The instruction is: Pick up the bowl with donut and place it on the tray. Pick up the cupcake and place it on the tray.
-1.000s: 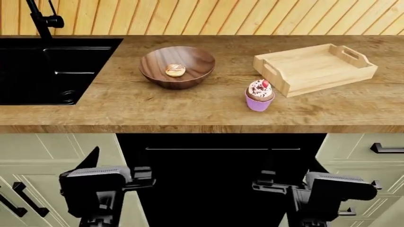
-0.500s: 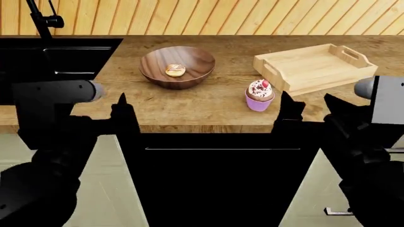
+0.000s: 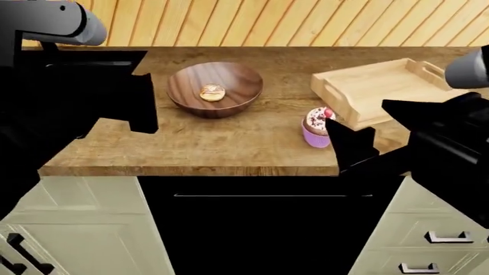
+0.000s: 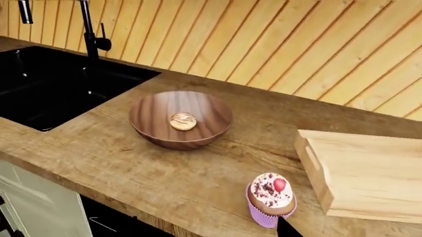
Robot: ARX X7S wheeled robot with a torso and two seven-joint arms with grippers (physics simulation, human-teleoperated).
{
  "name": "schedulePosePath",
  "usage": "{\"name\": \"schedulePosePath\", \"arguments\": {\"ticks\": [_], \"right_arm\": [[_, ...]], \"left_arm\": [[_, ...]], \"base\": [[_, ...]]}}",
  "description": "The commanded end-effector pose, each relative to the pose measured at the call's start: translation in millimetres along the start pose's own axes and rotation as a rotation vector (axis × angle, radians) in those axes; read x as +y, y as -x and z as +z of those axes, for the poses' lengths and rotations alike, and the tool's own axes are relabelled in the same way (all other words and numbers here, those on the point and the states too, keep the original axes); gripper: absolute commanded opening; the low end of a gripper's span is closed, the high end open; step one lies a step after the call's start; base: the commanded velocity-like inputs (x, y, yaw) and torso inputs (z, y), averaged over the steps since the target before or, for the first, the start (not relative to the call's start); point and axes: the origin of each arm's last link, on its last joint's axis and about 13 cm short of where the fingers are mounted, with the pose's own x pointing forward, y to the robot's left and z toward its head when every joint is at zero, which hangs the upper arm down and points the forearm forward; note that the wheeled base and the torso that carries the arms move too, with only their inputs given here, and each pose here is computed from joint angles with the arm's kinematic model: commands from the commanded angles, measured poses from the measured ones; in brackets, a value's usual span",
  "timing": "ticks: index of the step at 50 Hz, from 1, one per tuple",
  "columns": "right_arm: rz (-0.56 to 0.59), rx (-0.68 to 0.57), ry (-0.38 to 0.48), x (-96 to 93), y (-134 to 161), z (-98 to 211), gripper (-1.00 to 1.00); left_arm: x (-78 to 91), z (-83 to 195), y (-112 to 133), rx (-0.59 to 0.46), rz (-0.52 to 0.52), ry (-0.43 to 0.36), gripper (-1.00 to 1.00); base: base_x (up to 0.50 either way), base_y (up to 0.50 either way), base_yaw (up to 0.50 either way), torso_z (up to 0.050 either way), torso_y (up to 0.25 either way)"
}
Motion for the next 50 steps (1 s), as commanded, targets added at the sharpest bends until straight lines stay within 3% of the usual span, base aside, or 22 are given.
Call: {"name": "schedulePosePath", "arguments": {"ticks": [1, 10, 17, 32, 38, 43, 50], "right_arm": [[0.077, 0.079, 0.007, 3.3, 19.6, 11.4, 1.0], [0.094, 0.098, 0.05, 6.9, 31.5, 19.0, 1.0], [0.054, 0.12, 0.106, 11.2, 44.0, 31.9, 1.0], [0.086, 0.209, 0.114, 20.1, 60.9, 28.3, 1.0], [0.072, 0.222, 0.144, 22.4, 67.1, 31.2, 1.0], [0.127, 0.228, 0.105, 22.6, 67.2, 26.8, 1.0], [0.1, 0.284, 0.108, 25.4, 68.9, 24.2, 1.0]], "left_arm": [[5.8, 19.2, 10.2, 0.04, -0.025, -0.007, 1.0], [7.3, 18.6, 10.5, 0.081, -0.021, -0.036, 1.0], [5.6, 20.2, 12.1, 0.096, -0.054, -0.029, 1.0], [1.7, 24.2, 18.8, 0.118, -0.074, -0.04, 1.0], [1.2, 26.6, 23.5, 0.132, -0.092, -0.035, 1.0], [1.3, 25.9, 23.0, 0.136, -0.09, -0.034, 1.0], [3.1, 25.1, 23.7, 0.127, -0.076, -0.031, 1.0]], "base": [[0.5, 0.0, 0.0, 0.0, 0.0], [0.5, 0.0, 0.0, 0.0, 0.0], [0.01, 0.0, 0.0, 0.0, 0.0], [0.5, 0.0, 0.0, 0.0, 0.001], [0.0, 0.0, 0.0, 0.0, 0.0], [0.29, 0.0, 0.0, 0.0, 0.0], [0.36, 0.0, 0.0, 0.0, 0.002]]}}
